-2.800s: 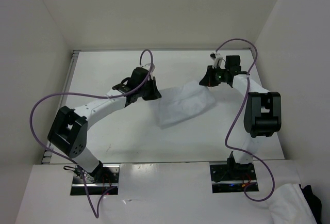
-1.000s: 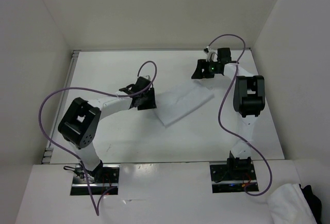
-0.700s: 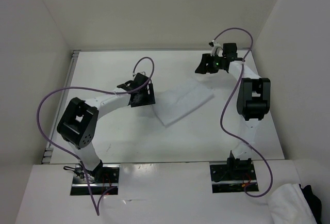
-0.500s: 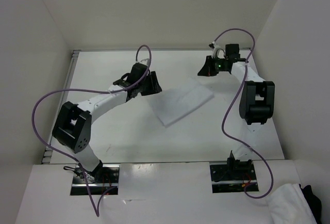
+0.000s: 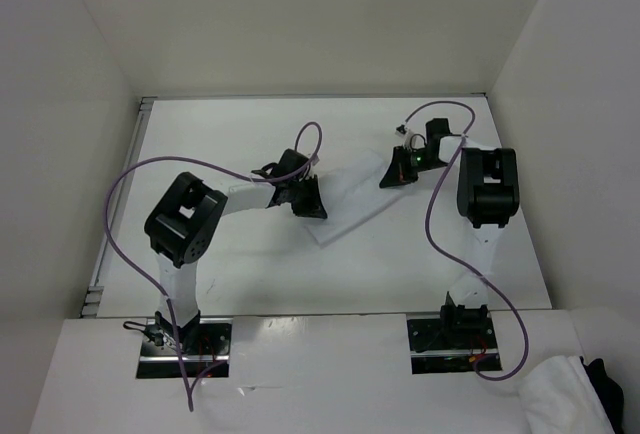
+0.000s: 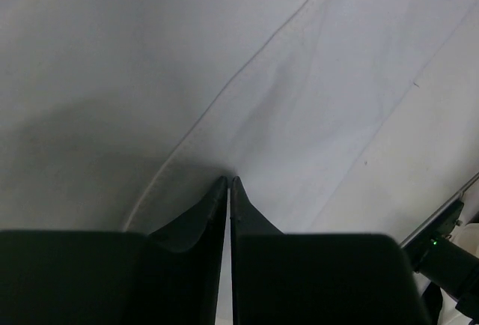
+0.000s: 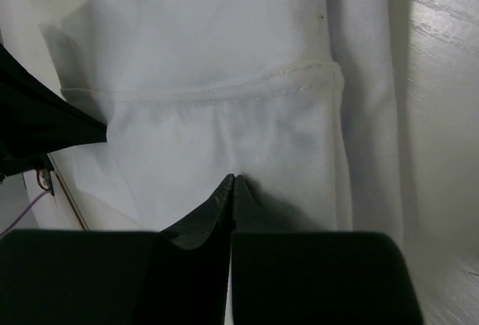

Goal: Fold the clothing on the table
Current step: Fold the skirt

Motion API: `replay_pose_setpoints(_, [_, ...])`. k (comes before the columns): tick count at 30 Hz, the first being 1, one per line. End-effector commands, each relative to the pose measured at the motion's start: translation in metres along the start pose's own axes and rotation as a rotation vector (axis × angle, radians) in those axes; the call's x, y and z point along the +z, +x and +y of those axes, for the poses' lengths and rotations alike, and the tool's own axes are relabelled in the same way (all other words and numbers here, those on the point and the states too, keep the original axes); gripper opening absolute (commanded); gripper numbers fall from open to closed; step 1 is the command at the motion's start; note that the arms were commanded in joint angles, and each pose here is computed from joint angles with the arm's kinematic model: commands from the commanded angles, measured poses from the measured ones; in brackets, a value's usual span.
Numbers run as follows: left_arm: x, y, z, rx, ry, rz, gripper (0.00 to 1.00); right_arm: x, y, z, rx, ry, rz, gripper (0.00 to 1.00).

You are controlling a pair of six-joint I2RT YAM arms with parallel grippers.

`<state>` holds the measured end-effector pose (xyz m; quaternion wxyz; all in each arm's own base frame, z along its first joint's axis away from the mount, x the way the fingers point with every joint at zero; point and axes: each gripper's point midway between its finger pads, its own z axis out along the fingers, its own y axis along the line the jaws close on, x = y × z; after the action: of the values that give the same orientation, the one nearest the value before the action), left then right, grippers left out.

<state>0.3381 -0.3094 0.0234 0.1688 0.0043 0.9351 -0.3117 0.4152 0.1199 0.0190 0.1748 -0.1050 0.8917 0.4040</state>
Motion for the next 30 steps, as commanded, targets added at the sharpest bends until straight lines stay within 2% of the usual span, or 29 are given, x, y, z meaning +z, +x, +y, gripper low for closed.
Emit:
replay_pose_setpoints(1, [0.000,-0.004,0.008,-0.009,-0.038,-0.027,0.10,-0.001,-0.008,-0.002,-0.012,-0.012,-0.032,0.00])
replay_pose_setpoints(4, [-0.001,-0.003,0.016,0.007,-0.076,-0.028,0.10,-0.018,-0.003,0.016,-0.001,-0.085,-0.026,0.00])
replay_pose_setpoints(7, [-0.013,-0.012,0.012,0.016,-0.090,-0.073,0.10,-0.034,0.007,0.023,-0.036,-0.045,-0.040,0.00])
replay_pose_setpoints(13, [-0.012,-0.004,0.026,0.023,-0.146,-0.047,0.10,-0.036,0.029,-0.029,-0.007,0.173,0.004,0.00])
replay_pose_setpoints(16, [-0.015,-0.010,0.031,0.053,-0.180,-0.063,0.10,-0.042,0.020,-0.029,-0.026,0.176,-0.029,0.00])
replay_pose_setpoints(17, [-0.023,-0.015,0.021,0.069,-0.170,-0.094,0.10,-0.046,0.012,-0.022,-0.046,0.165,-0.049,0.00])
replay_pose_setpoints(19, [-0.036,-0.030,0.013,0.088,-0.177,-0.152,0.10,-0.056,-0.001,-0.006,-0.089,0.138,-0.083,0.14])
replay_pose_setpoints(20, [-0.048,-0.038,0.003,0.096,-0.161,-0.190,0.13,-0.064,-0.006,0.009,-0.119,0.113,-0.101,0.24])
replay_pose_setpoints(21, [-0.056,-0.042,-0.003,0.100,-0.150,-0.205,0.15,-0.070,-0.013,0.015,-0.133,0.115,-0.113,0.42])
replay_pose_setpoints(22, [-0.068,-0.048,-0.009,0.105,-0.147,-0.235,0.16,-0.073,-0.015,0.020,-0.143,0.106,-0.122,0.52])
replay_pose_setpoints(23, [-0.076,-0.056,-0.015,0.110,-0.143,-0.267,0.18,-0.079,-0.021,0.027,-0.157,0.109,-0.134,0.58])
replay_pose_setpoints(25, [-0.090,-0.058,-0.021,0.113,-0.139,-0.290,0.21,-0.087,-0.024,0.027,-0.153,0.125,-0.151,0.64])
replay_pose_setpoints(30, [-0.097,-0.054,-0.024,0.094,-0.123,-0.294,0.25,-0.096,-0.015,0.016,-0.130,0.190,-0.162,0.72])
